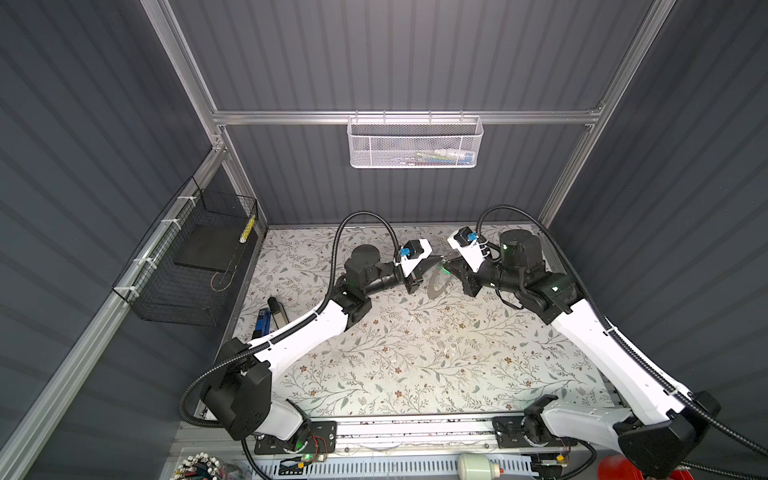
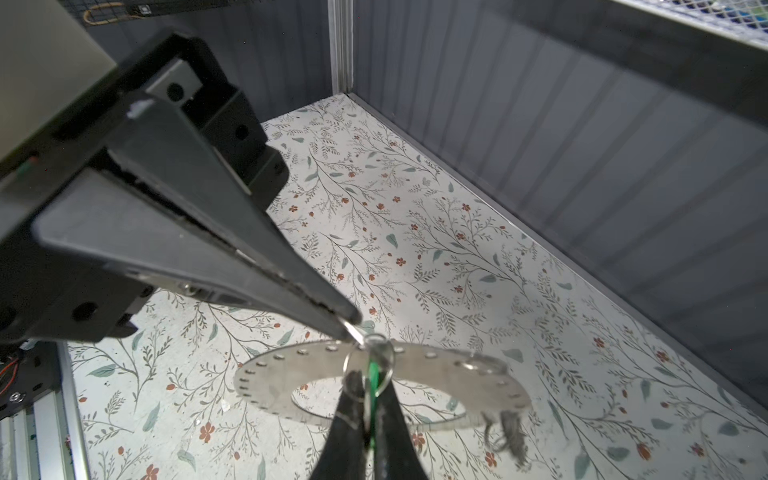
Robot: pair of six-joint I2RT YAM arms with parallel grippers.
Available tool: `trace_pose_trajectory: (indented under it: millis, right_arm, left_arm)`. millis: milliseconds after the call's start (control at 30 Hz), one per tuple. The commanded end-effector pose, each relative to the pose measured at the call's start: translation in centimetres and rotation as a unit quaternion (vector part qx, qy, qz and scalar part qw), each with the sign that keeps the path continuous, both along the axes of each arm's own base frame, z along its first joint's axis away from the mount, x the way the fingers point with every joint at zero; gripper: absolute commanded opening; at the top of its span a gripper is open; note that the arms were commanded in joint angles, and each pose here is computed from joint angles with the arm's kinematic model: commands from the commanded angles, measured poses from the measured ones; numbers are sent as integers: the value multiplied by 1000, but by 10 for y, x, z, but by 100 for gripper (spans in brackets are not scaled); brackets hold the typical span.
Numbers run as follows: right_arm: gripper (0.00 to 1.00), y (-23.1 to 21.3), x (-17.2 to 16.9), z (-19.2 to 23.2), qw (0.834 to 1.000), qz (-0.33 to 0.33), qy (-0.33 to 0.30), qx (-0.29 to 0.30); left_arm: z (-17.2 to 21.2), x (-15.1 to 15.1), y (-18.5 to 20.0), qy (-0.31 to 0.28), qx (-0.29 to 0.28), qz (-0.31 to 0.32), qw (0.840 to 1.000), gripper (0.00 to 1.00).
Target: Put the keys on the keyring
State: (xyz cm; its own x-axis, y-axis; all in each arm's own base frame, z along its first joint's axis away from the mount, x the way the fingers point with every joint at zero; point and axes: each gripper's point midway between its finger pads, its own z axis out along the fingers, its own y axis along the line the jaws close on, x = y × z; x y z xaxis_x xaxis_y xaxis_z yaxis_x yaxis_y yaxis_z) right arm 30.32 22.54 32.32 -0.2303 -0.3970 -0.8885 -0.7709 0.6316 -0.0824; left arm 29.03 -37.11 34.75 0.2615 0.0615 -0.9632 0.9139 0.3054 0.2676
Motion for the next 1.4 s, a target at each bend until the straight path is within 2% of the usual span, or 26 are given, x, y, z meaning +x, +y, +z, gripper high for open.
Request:
trace_pose_trajectory:
  millis: [0,267,333,367,400,467,600,700,767,867,967,1100,1233,1300,1367]
  right_arm:
    - [0,-11,1,0,999,-25,2,-29]
    - [0,-11,4,-7,998,-13,7,-65]
    - [0,-8,9,-19,996,-6,21,-83]
    - [0,-6,11,-27,995,2,34,-97]
    - [0,-3,14,-35,993,7,47,-107]
    - [0,6,20,-48,991,23,67,-113]
    - [0,45,43,-72,988,69,100,-99]
    - [0,86,63,-85,985,111,117,-66]
    - [0,104,79,-93,984,116,128,-49]
    - [0,117,95,-112,983,113,138,-45]
    - [0,106,103,-150,978,82,172,-83]
    - [0,66,105,-206,963,22,217,-160]
    - [0,29,94,-239,947,2,211,-241]
    - [0,10,90,-253,934,-8,214,-285]
    - [0,-5,89,-262,926,-19,220,-306]
  left_arm:
    - [19,-9,5,-37,21,-11,999,0]
    - [-5,-3,7,-8,92,-6,996,0]
    - [-13,7,14,18,100,20,995,34]
    - [-16,16,24,32,99,43,994,47]
    - [-18,24,36,45,94,70,992,57]
    - [-22,37,61,55,86,122,987,67]
    - [-38,56,124,85,91,245,961,72]
    - [-46,60,166,89,81,329,937,81]
    - [-53,58,183,92,83,365,923,83]
    - [-66,52,197,103,87,389,911,83]
    - [-80,49,204,116,93,401,904,84]
    - [-95,50,203,128,106,399,902,84]
    - [-110,54,206,131,126,409,894,85]
    - [-117,56,206,131,137,412,892,85]
    - [-122,58,207,133,143,415,889,85]
